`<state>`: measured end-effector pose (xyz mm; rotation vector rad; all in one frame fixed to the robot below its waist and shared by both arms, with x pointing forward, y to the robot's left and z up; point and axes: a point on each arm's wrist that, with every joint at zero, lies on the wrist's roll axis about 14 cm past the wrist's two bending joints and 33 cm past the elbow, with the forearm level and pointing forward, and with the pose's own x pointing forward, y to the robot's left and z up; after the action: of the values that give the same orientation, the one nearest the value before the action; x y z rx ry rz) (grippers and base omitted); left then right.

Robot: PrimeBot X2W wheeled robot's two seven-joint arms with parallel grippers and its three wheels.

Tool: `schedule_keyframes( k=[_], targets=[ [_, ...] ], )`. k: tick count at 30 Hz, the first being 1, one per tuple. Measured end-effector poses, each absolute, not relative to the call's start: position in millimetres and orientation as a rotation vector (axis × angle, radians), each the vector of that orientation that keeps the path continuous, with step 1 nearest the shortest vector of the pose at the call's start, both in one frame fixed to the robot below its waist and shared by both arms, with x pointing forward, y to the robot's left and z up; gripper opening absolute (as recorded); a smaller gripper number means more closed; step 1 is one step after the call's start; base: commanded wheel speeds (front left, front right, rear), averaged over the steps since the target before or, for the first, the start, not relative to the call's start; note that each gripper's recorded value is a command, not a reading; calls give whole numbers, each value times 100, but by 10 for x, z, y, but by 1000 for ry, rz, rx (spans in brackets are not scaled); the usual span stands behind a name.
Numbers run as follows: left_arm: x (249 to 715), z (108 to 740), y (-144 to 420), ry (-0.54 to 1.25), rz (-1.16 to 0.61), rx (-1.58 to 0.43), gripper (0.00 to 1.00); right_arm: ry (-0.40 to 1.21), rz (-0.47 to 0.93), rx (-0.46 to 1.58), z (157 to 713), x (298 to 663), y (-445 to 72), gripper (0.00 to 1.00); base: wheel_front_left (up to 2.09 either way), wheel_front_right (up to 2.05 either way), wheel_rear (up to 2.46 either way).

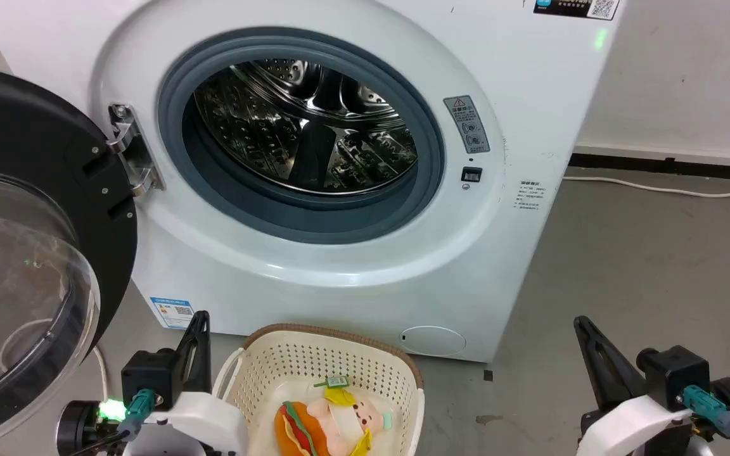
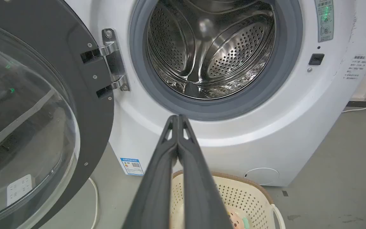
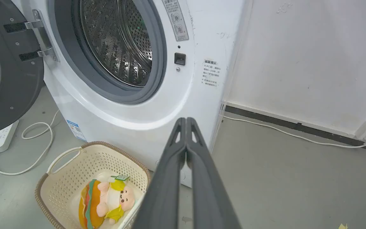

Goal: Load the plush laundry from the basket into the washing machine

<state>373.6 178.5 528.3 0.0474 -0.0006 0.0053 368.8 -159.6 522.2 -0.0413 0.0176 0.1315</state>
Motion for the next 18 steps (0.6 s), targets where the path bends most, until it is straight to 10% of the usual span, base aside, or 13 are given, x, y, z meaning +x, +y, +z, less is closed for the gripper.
schedule_keyframes(
  k=[18],
  targets=[
    [3736,5283,1785,-1,5,47,0,18,131,-41,5222,3688,-1596,0,0,0,0]
  ],
)
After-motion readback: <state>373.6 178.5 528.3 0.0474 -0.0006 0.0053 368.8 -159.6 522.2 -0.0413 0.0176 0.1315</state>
